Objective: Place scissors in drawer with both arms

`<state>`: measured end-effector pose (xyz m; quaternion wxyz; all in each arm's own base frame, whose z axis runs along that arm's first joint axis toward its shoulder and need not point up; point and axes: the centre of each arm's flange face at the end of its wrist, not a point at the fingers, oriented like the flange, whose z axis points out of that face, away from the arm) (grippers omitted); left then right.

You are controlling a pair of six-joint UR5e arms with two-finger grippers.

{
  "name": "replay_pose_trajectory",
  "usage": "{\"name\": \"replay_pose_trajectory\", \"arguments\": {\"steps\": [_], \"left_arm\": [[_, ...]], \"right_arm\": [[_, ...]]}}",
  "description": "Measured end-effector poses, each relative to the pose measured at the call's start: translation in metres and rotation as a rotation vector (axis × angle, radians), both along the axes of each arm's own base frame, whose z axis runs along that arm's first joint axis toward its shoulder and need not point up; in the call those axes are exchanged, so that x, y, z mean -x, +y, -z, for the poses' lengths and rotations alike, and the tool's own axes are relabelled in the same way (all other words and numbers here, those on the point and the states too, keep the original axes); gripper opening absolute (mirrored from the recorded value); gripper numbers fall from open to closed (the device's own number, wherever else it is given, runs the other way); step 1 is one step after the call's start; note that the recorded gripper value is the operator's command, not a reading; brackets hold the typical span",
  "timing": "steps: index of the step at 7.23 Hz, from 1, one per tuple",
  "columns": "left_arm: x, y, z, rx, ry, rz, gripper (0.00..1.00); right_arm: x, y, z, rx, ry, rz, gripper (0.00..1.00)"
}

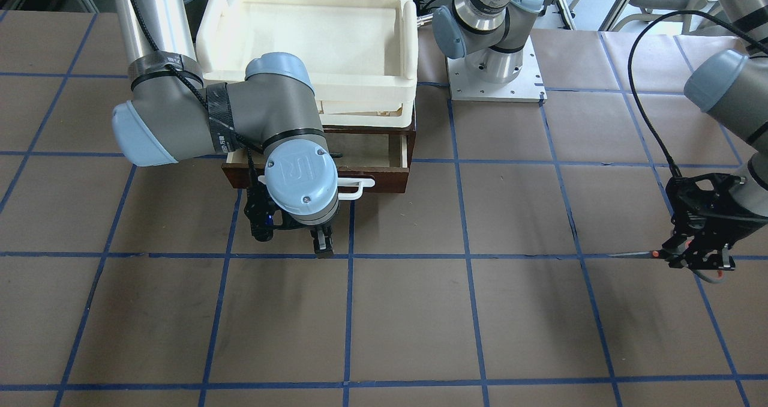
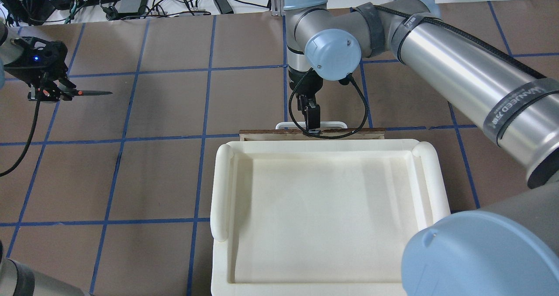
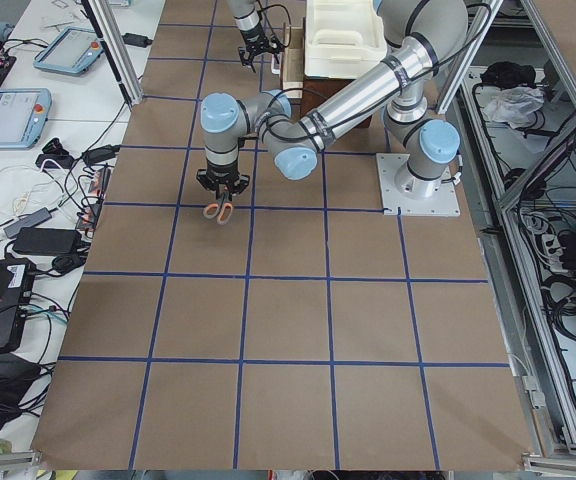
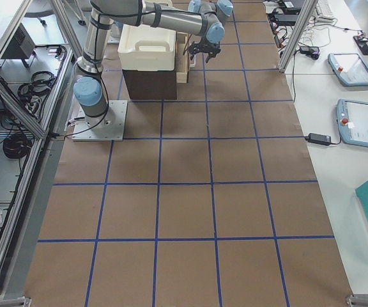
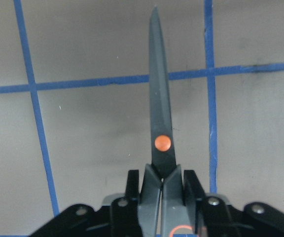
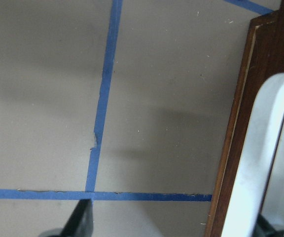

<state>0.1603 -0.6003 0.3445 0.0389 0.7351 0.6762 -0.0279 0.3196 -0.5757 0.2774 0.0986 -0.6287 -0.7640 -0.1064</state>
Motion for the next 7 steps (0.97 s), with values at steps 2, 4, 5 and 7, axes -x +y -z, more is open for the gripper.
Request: {"name": "replay_pose_trajectory", "arguments": {"steps": [2, 4, 5, 7], "left_arm": [[0.034, 0.003, -0.031, 0.003, -0.011, 0.016, 0.0], [0.092, 0.01, -0.056, -0.007, 0.0, 0.001, 0.0], [0.125, 0.02, -0.074, -0.025, 0.009, -0.015, 0.0], [0.174, 0.041, -0.108, -0.053, 0.021, -0.064, 0.0]], "right_arm": [[0.001, -0.004, -0.002, 0.022, -0.01, -0.032, 1.0], [0.001, -0.009, -0.003, 0.046, -0.015, -0.059, 1.0], [0.0, -0.014, -0.004, 0.056, -0.019, -0.067, 1.0], [-0.003, -0.025, -0.005, 0.072, -0.026, -0.081, 1.0]]}}
